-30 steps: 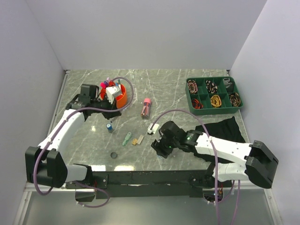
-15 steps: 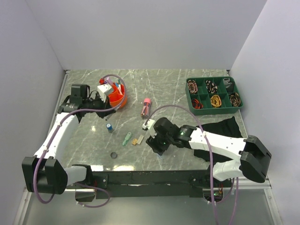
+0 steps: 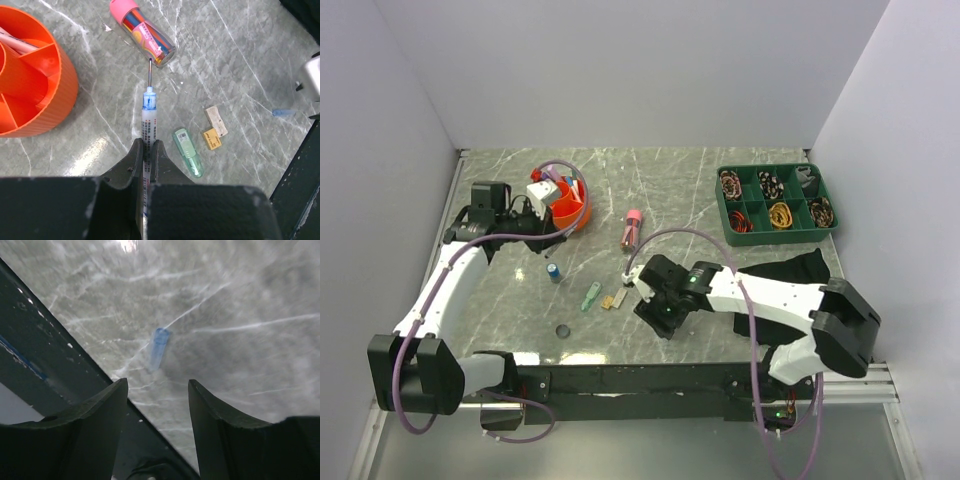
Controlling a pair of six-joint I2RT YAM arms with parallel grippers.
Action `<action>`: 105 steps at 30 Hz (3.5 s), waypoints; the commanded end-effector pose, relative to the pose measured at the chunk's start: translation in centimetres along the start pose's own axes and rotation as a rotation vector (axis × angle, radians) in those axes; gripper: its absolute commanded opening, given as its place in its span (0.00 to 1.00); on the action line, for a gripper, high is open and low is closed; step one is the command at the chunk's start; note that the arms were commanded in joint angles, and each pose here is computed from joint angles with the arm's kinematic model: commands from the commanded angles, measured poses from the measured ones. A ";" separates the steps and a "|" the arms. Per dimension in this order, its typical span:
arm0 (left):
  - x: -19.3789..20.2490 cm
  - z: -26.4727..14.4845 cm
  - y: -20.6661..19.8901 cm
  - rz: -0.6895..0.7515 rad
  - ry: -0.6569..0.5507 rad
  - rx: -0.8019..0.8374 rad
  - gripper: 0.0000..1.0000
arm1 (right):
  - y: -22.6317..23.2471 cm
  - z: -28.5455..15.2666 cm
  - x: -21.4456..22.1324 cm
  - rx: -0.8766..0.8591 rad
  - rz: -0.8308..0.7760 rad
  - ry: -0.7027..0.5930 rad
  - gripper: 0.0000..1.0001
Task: Sort the stationery into containers
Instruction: Close the pen cap on the pen.
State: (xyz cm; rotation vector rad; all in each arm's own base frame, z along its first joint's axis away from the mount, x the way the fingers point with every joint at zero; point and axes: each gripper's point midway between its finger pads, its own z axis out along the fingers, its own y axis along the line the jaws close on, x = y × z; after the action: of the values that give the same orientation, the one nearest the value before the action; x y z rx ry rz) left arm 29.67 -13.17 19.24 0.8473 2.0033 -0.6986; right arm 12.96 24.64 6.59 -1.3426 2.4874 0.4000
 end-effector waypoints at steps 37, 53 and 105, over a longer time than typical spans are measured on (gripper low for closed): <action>0.5 -2.0 -1.5 -0.017 -0.076 0.015 0.03 | 1.3 5.8 2.6 -0.036 0.271 0.202 0.47; -0.5 -2.8 -2.5 -0.040 -0.131 0.030 0.04 | -0.2 7.9 5.6 0.079 0.334 0.338 0.35; -5.1 3.9 -10.8 -0.477 0.293 0.768 0.01 | -12.3 -16.5 -16.5 1.180 -1.162 -0.693 0.00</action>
State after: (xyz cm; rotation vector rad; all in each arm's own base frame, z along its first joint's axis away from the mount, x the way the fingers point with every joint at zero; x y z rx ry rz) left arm 25.60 -23.70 21.26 0.9485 2.2663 -1.7305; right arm 29.81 24.02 20.87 -1.5204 0.8755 -0.6095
